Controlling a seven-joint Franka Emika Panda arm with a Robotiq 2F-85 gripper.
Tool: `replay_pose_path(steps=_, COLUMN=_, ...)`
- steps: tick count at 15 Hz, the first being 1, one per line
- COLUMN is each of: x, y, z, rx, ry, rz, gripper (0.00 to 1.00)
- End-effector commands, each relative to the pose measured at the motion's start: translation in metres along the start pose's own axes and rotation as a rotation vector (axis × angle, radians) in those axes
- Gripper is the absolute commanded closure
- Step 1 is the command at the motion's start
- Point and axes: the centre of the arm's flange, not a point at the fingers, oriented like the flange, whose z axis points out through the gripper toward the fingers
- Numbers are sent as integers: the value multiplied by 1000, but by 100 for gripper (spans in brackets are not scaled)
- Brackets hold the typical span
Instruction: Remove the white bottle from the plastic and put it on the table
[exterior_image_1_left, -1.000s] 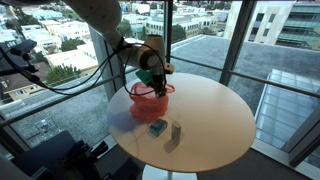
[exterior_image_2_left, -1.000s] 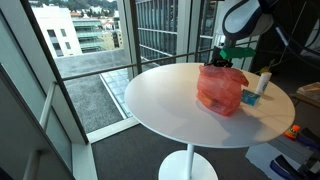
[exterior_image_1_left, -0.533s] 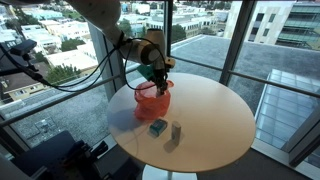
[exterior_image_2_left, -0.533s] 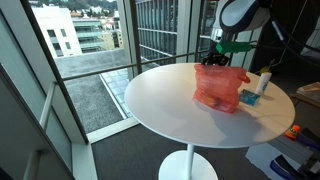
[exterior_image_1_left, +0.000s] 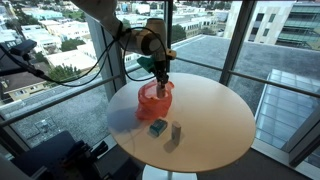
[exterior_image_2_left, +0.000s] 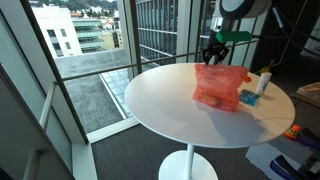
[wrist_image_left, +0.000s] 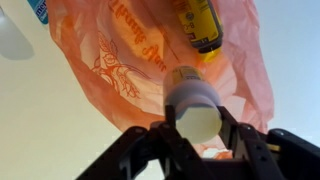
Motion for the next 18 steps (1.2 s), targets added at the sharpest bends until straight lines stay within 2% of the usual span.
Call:
replay_pose_path(steps=1, x=12, y=0, z=-33, rx=-16, ry=-1, rz=35, gripper=81)
replay_pose_path(steps=10, x=44, y=22, z=-90, rx=-1, ry=38, rz=150, gripper=81)
replay_pose_path(steps=18, x=63, y=67, z=-104, rx=-11, ry=74, rz=286, gripper=81)
